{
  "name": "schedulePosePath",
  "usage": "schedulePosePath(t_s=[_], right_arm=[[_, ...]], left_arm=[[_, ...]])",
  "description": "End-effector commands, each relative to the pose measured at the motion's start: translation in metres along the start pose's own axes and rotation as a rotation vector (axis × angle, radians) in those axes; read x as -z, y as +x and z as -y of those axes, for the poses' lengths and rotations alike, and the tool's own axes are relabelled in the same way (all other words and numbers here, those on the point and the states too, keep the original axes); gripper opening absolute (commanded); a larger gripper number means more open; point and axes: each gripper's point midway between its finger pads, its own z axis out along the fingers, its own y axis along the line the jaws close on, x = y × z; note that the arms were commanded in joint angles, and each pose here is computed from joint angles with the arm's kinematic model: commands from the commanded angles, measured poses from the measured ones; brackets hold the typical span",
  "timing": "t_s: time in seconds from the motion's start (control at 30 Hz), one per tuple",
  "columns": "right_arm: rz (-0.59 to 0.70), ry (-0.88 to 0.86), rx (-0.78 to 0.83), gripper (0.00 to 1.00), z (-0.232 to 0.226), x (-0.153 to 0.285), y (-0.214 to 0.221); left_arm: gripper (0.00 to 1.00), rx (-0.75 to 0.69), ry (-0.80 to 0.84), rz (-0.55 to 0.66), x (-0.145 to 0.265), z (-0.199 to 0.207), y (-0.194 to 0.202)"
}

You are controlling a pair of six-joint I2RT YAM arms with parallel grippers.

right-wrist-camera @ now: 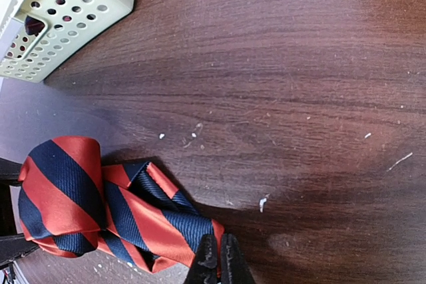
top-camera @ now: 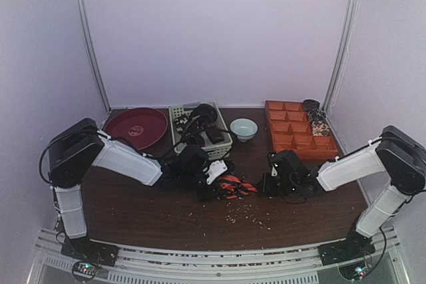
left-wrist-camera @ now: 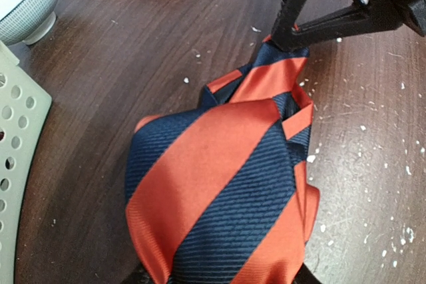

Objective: Roll the ties
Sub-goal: Roll the tie at the center of the board.

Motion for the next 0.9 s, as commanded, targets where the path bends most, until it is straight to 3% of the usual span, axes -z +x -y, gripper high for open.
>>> schedulePosePath(t_s=[0.0, 0.07, 0.27, 0.37, 0.67, 0.87], right_arm=[[-0.005, 0.032, 0.018, 0.00, 0.010, 0.003, 0.004], [-0.009, 0.001, 0.024, 0.00, 0.002, 0.004, 0.004], [0.029, -0.007, -0.001, 0.30, -0.008, 0.026, -0.010], [0.076, -0.067, 0.007, 0.38, -0.030, 0.040, -0.023], [0.058, -0.252, 0.076, 0.40, -0.102, 0.022, -0.022], [0.007, -0.265, 0.102, 0.37, -0.123, -0.004, -0.008]], left_arm=[[0.45, -0.012, 0.046, -0.048, 0.004, 0.005, 0.020], [0.45, -0.017, 0.072, -0.048, 0.003, 0.010, 0.021], [0.45, -0.025, 0.098, -0.042, 0.001, 0.014, 0.020], [0.45, -0.035, 0.099, -0.040, 0.001, 0.014, 0.020], [0.45, -0.049, 0.110, -0.038, -0.001, 0.016, 0.022], [0.49, -0.049, 0.096, -0.033, 0.001, 0.014, 0.020]])
